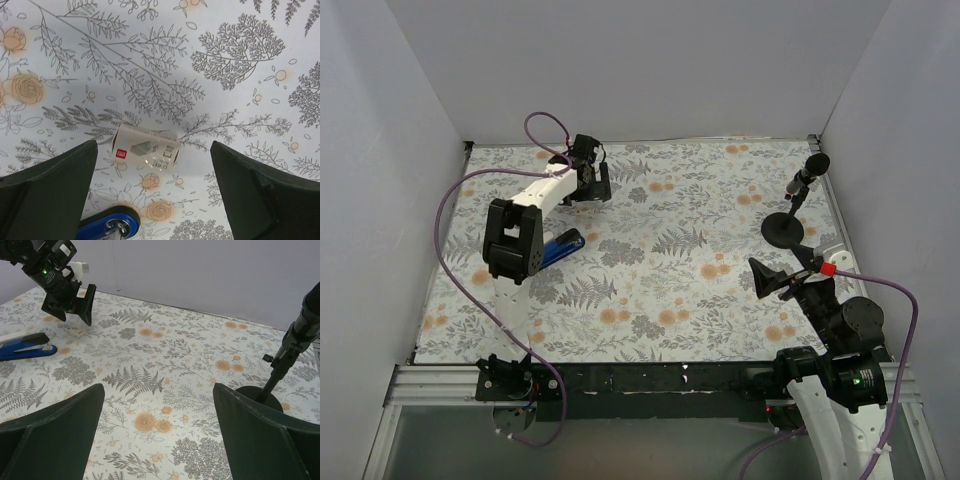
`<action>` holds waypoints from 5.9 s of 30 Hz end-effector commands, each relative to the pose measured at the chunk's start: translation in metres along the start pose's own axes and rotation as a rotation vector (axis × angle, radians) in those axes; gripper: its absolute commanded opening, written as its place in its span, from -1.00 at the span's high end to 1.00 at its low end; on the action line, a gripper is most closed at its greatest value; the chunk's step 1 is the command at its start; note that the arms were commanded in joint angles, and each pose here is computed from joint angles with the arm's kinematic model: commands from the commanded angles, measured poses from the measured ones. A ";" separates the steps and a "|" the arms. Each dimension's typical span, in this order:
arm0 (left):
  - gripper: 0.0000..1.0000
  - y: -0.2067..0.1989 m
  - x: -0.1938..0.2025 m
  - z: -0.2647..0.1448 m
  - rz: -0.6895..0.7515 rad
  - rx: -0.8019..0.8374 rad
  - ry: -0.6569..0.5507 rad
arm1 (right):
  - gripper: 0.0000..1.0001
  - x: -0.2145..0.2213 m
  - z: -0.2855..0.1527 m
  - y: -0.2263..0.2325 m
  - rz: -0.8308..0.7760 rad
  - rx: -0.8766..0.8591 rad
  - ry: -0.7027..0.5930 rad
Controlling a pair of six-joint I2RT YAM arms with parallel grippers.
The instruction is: Load the staples into the stapler
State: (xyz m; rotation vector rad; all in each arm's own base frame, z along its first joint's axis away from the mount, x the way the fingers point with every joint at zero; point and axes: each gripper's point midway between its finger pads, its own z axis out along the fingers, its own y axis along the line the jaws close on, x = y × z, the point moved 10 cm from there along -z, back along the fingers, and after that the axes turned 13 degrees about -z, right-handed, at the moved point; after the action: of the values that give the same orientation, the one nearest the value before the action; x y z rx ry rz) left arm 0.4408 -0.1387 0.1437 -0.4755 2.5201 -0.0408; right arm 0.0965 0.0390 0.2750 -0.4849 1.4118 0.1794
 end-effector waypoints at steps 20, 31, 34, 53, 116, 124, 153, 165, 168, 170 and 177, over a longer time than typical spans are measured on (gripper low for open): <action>-0.54 0.004 0.009 0.014 0.029 -0.043 0.070 | -0.96 -0.003 -0.003 0.001 0.008 0.009 -0.021; -0.23 -0.016 0.047 -0.020 0.058 -0.012 0.124 | -0.96 -0.001 -0.003 0.001 0.017 0.009 -0.029; -0.14 -0.029 0.060 -0.032 0.087 0.007 0.114 | -0.96 -0.001 -0.003 0.002 0.020 0.010 -0.029; -0.18 -0.047 0.230 -0.132 -0.045 0.033 0.199 | -0.96 0.020 0.023 0.024 0.178 -0.316 0.125; -0.30 -0.033 0.281 -0.146 1.151 0.879 -0.062 | -0.40 0.134 0.063 0.101 0.808 -0.371 0.745; -0.12 -0.028 0.289 -0.137 1.171 0.881 -0.019 | -0.32 0.144 0.064 0.111 0.861 -0.392 0.733; 0.43 -0.021 0.295 -0.132 1.201 0.872 0.049 | -0.09 0.169 0.073 0.139 0.879 -0.435 0.801; 0.43 -0.020 0.292 -0.138 1.186 0.881 0.023 | 0.15 0.173 0.073 0.146 0.888 -0.493 0.807; 0.43 -0.019 0.293 -0.138 1.183 0.882 0.025 | 0.16 0.173 0.074 0.147 0.896 -0.506 0.803; 0.43 -0.019 0.293 -0.138 1.180 0.882 0.026 | 0.16 0.173 0.075 0.148 0.898 -0.511 0.801; 0.44 -0.019 0.292 -0.138 1.174 0.879 0.014 | 0.31 0.180 0.074 0.149 0.897 -0.503 0.821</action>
State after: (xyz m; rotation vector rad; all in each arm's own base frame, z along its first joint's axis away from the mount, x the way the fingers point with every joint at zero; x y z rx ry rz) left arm 0.1468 -0.2695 0.0996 1.3198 2.1364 -0.6320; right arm 0.1347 0.1738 0.0780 -0.2830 2.3454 1.1821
